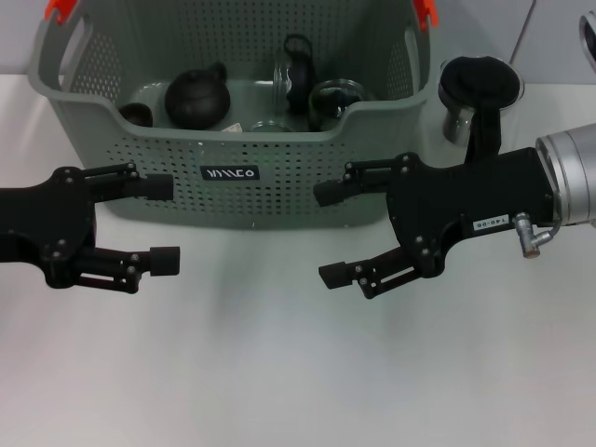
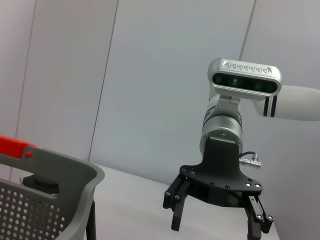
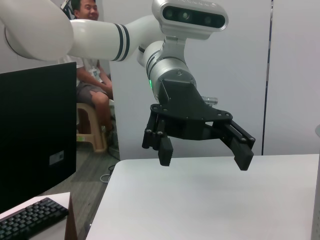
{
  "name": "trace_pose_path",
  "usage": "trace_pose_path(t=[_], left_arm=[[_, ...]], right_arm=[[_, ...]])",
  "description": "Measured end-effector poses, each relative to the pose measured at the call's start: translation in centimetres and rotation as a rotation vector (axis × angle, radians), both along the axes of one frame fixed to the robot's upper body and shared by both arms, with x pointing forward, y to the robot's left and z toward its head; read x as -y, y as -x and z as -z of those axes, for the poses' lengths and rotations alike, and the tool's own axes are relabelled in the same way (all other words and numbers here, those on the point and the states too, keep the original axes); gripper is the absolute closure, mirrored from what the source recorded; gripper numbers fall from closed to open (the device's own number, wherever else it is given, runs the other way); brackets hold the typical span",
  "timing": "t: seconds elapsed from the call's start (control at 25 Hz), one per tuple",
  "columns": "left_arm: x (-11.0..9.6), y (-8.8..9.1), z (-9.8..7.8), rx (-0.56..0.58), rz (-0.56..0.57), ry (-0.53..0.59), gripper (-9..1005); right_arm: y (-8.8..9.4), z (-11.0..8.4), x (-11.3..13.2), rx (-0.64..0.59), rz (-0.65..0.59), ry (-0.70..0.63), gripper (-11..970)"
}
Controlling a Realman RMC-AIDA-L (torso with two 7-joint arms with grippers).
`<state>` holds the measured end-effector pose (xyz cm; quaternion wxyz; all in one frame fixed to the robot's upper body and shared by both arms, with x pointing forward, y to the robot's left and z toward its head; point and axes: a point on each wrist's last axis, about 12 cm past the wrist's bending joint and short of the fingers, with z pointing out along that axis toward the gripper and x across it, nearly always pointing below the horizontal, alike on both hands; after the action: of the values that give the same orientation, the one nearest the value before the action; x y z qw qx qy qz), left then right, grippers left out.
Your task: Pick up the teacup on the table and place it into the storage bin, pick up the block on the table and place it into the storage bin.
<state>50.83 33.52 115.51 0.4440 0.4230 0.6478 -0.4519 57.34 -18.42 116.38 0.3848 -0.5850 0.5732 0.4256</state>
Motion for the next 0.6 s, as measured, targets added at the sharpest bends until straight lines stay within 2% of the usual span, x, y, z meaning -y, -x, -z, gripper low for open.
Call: trace_pose_path(t=[0.6], left_arm=[[0.0, 0.0, 0.0, 0.0, 0.0, 0.0, 44]], right_arm=[[0.0, 0.0, 0.0, 0.0, 0.0, 0.0, 12]])
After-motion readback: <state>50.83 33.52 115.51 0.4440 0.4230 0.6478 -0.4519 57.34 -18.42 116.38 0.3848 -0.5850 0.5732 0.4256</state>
